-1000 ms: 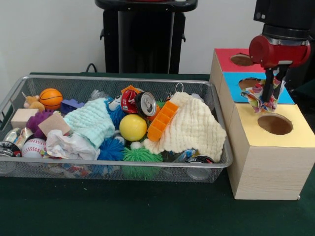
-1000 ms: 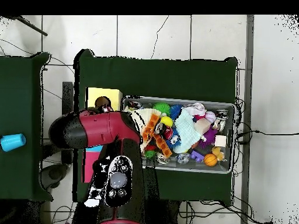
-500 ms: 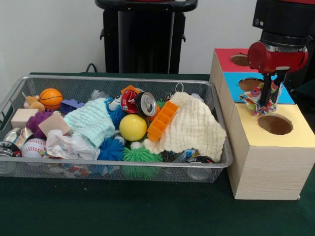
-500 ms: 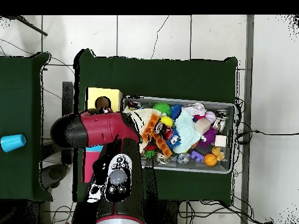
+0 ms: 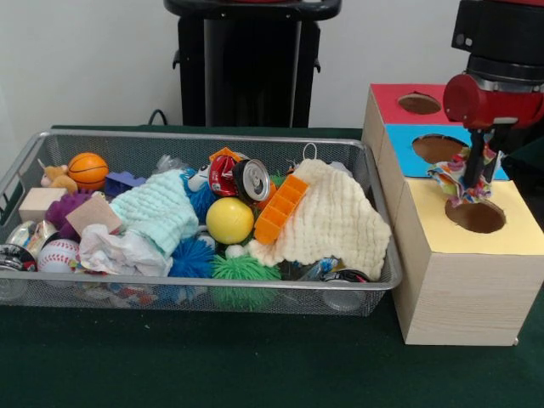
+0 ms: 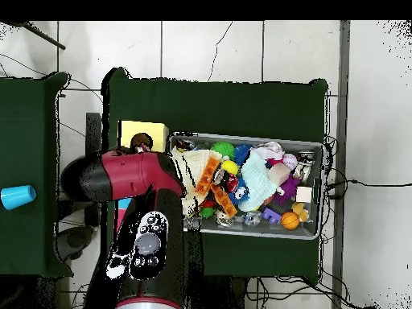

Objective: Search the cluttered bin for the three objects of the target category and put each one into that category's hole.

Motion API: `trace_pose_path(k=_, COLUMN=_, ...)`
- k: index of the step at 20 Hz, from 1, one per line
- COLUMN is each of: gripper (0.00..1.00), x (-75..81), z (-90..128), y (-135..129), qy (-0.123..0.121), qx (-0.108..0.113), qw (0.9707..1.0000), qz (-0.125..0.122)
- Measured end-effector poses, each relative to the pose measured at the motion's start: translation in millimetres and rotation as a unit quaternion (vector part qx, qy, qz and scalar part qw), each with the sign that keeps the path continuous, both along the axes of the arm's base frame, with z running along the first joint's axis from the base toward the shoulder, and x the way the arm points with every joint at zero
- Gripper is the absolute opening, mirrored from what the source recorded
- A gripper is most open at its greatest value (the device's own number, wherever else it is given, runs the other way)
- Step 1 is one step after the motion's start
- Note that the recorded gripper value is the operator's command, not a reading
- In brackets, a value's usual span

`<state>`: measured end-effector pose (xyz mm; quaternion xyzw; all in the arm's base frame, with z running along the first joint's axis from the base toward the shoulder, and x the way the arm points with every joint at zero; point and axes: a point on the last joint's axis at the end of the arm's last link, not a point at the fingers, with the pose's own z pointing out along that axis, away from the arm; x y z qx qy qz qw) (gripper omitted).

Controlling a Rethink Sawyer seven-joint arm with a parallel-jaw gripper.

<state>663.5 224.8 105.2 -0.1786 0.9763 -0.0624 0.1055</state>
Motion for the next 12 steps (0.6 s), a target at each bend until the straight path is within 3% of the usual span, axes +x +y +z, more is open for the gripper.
trace_pose_path(k=12, gripper=0.00, x=24.3, z=18, y=34, qy=-0.037, qx=-0.001, qw=0.9993, qz=0.001)
